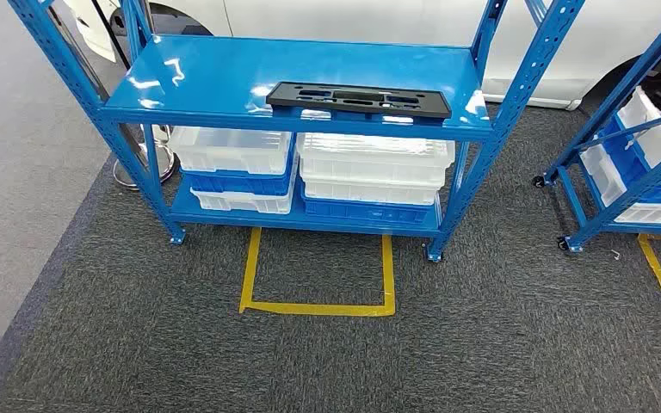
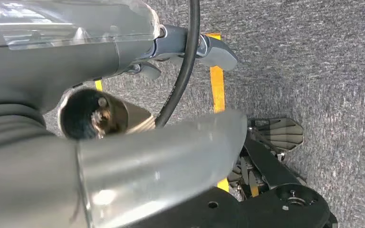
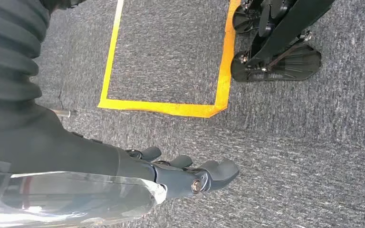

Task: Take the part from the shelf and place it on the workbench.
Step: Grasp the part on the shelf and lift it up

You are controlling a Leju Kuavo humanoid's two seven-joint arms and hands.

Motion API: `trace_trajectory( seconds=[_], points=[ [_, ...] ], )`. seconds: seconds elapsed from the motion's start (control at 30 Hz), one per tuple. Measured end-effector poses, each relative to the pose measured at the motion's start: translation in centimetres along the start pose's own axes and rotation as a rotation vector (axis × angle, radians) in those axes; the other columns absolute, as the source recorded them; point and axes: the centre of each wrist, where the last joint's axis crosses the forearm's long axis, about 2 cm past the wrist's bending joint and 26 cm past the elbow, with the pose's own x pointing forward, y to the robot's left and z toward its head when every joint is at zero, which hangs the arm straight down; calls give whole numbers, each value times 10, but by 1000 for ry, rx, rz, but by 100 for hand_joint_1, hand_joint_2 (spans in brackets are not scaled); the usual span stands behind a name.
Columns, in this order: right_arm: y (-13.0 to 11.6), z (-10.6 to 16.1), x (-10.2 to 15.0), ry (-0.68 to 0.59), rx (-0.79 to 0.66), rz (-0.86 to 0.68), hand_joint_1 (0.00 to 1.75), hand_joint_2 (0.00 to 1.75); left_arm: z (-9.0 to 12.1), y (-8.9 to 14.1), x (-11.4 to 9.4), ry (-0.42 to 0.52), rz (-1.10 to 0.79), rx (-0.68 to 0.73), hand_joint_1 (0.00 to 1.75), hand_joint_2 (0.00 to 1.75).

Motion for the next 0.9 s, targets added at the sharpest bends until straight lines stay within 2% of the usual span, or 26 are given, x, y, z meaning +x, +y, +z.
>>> trace_trajectory(
  seconds=[0.07,0.2,0.47,0.9],
  points=[
    [0,0,0,0,0,0,0,175,0,0,0,0,0,0,0,0],
    [0,0,0,0,0,0,0,175,0,0,0,0,0,0,0,175],
    [0,0,2,-3,-1,3,0,175,0,0,2,-4,-2,3,0,175],
    [1,-5,24,-6,-53,97,0,175,-5,-11,29,-4,-171,122,0,175]
  ],
)
